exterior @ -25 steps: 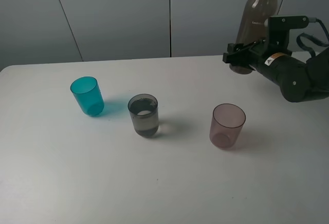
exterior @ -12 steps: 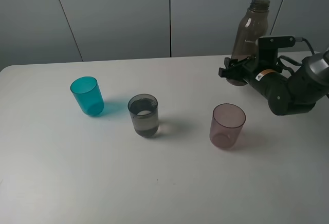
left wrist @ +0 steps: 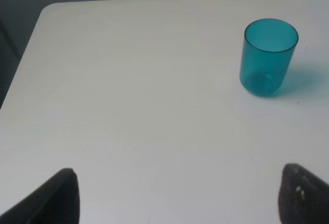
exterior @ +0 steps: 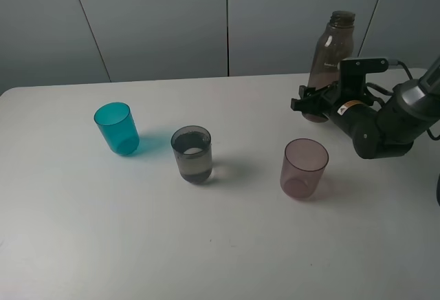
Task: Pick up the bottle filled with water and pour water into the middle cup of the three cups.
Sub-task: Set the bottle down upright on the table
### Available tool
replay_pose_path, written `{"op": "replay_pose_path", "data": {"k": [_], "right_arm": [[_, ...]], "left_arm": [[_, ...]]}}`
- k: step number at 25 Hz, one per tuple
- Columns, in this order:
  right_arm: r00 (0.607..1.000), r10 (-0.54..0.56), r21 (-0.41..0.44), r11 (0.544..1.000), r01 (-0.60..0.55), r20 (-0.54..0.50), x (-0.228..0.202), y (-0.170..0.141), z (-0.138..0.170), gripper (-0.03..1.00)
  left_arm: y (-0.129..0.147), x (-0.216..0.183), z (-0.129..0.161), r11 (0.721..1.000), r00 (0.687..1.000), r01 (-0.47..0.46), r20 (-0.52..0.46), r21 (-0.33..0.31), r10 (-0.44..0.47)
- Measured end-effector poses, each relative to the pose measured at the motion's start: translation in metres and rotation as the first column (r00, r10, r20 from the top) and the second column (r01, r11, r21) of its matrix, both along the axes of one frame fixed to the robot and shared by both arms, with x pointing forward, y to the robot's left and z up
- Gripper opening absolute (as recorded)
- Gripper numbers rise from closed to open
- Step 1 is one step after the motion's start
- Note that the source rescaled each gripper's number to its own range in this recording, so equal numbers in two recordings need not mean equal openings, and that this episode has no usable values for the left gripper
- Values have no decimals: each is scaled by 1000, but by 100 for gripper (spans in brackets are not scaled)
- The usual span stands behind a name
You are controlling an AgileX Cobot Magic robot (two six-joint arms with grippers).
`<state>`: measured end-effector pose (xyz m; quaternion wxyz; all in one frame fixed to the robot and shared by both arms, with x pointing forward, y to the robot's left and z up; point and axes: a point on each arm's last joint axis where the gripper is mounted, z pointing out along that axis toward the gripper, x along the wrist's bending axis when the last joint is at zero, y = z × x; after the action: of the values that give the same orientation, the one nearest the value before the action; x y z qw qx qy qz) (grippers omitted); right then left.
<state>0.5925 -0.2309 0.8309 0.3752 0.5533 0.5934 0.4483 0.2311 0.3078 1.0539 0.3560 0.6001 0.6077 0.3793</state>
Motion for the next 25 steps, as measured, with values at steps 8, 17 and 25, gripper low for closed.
{"op": "replay_pose_path", "data": {"k": [8, 17, 25], "right_arm": [[1000, 0, -6, 1000, 0, -15, -2, -1, -12, 5], [1000, -2, -2, 1000, 2, -14, -2, -1, -13, 5], [1000, -4, 5, 1000, 4, -9, -2, -1, -14, 5]], "left_arm": [[0, 0, 0, 1000, 1000, 0, 0, 0, 0], [0, 0, 0, 1000, 1000, 0, 0, 0, 0], [0, 0, 0, 1000, 1000, -1, 0, -2, 1]]}}
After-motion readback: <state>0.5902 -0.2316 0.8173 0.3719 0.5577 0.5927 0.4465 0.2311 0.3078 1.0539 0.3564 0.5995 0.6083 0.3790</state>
